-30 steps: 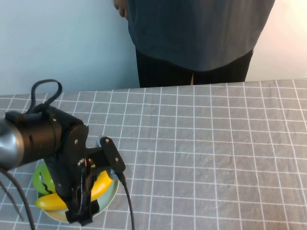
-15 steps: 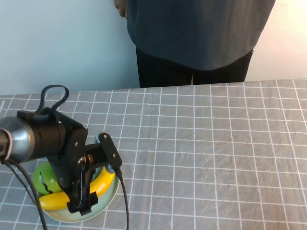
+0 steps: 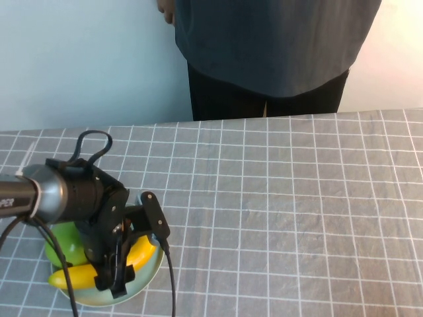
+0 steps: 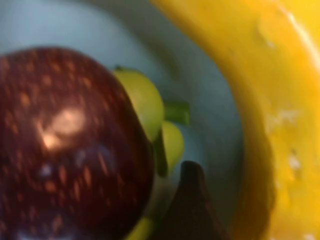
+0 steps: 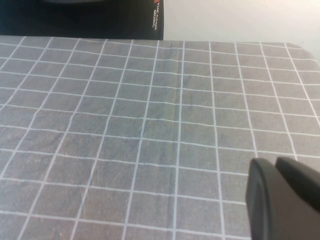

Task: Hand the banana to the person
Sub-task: Pick up the banana

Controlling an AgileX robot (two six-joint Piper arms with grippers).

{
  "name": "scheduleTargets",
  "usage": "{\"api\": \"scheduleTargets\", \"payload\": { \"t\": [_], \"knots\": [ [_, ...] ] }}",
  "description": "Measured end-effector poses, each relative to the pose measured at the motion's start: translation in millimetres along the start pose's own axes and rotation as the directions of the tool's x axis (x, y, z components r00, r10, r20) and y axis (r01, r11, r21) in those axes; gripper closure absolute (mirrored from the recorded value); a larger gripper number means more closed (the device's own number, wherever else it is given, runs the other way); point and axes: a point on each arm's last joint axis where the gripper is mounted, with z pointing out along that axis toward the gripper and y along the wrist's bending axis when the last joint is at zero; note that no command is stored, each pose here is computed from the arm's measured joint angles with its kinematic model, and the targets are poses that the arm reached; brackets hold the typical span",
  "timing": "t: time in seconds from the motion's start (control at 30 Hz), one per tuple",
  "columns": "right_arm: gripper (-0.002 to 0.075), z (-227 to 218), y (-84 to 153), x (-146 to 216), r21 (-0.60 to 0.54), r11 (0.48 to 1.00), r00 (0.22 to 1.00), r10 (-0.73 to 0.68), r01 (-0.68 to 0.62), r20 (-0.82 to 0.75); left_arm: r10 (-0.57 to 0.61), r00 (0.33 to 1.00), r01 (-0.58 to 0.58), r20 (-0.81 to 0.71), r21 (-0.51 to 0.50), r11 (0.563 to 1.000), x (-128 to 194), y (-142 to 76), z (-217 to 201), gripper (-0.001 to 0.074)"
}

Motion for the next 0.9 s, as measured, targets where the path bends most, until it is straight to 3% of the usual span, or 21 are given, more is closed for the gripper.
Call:
{"api": "scheduleTargets", "payload": {
  "t": [0.27, 0.4, 0.67, 0.9],
  "knots": [
    [0.0734, 0, 0, 0, 0.0, 1.0, 1.0, 0.0, 0.0, 0.0, 0.005, 1.0, -0.005, -0.002, 0.008, 1.0, -3, 0, 10, 0.036],
    [0.0734, 0, 0, 0, 0.0, 1.0, 1.0, 0.0, 0.0, 0.0, 0.003, 1.0, -0.002, -0.02, 0.02, 1.0, -1, -1, 10, 0.047],
    [0.0734, 0, 0, 0, 0.0, 1.0, 1.0, 0.0, 0.0, 0.0, -0.007, 0.996, 0.011, -0.087, 0.05, 0.999, 8, -4, -5, 0.047],
    [0.0734, 0, 0, 0, 0.0, 1.0, 1.0, 0.0, 0.0, 0.0, -0.113, 0.993, 0.114, -0.021, 0.054, 0.992, 21, -11, -64, 0.0469]
  ]
}}
